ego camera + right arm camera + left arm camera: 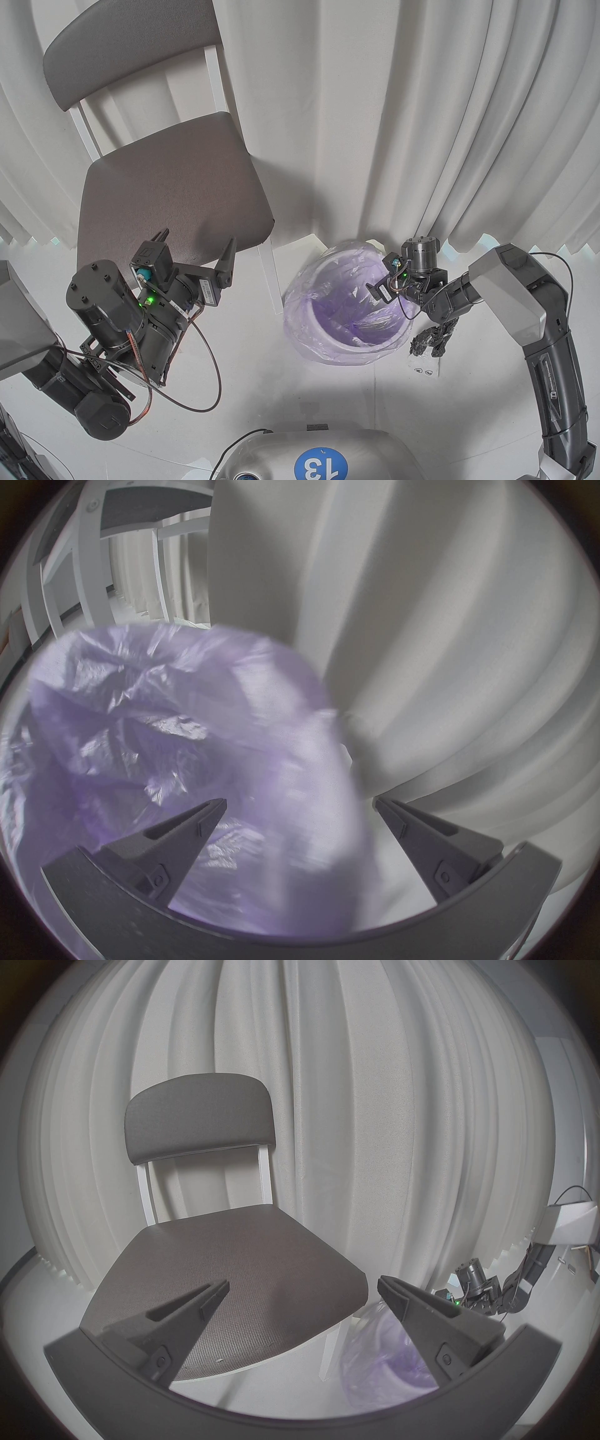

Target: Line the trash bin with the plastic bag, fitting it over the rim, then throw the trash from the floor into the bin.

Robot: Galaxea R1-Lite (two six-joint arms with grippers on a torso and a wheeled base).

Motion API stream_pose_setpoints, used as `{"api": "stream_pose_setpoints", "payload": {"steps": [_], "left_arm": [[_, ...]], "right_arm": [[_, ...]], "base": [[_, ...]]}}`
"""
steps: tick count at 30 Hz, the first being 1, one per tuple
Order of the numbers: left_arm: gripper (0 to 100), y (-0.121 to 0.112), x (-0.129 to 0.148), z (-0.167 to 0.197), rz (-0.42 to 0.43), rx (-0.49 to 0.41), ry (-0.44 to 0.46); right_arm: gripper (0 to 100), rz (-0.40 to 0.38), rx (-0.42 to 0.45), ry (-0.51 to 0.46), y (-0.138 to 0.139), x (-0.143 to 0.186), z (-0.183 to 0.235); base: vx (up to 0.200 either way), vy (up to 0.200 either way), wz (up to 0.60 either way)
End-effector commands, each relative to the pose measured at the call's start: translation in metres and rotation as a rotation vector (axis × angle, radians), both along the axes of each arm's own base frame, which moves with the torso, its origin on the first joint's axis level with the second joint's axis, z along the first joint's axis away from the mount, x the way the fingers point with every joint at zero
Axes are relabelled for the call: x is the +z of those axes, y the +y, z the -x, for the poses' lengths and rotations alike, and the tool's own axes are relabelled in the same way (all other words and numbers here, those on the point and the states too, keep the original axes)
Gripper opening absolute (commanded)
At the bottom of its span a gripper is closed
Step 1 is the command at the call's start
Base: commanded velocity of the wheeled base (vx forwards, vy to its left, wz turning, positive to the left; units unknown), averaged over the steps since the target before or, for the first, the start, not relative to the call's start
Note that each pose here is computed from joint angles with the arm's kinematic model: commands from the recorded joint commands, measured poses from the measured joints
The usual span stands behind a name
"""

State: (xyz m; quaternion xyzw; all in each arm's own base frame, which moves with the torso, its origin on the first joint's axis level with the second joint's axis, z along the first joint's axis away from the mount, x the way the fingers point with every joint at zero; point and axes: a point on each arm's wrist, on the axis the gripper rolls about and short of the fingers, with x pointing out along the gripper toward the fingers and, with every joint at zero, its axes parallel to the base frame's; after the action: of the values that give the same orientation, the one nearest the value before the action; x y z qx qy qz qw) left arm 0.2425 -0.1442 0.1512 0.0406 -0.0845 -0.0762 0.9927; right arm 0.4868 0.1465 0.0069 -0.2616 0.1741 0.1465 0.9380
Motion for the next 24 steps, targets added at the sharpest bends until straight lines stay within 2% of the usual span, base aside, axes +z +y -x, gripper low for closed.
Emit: {"api": "stream_pose_setpoints", "payload": {"steps": [1,4,10,15,16,24], "left_arm": [[100,-0.001,0.004,0.003,0.013,-0.010,-0.021],[100,-0.001,0.004,0.003,0.013,-0.011,-0.021],[100,-0.001,0.004,0.003,0.013,-0.010,-0.021],[100,-0.001,0.004,0.003,0.012,-0.010,-0.019],[100,-0.001,0.004,0.003,0.012,-0.008,-0.019],[100,-0.001,0.003,0.002,0.012,-0.007,-0.018]], "right_arm": [[100,-0.008,0.017,-0.038,0.000,0.046,0.022],[100,-0.013,0.031,-0.054,0.004,0.063,0.032],[100,-0.037,0.100,-0.092,0.036,0.077,0.044],[100,-0.044,0.151,-0.104,0.060,0.072,0.052],[100,-0.041,0.166,-0.096,0.068,0.062,0.054],[100,-0.023,0.153,-0.075,0.076,0.028,0.045]], "base": [[0.000,0.000,0.00],[0.000,0.000,0.00],[0.000,0.000,0.00],[0.000,0.000,0.00],[0.000,0.000,0.00],[0.000,0.000,0.00]]}}
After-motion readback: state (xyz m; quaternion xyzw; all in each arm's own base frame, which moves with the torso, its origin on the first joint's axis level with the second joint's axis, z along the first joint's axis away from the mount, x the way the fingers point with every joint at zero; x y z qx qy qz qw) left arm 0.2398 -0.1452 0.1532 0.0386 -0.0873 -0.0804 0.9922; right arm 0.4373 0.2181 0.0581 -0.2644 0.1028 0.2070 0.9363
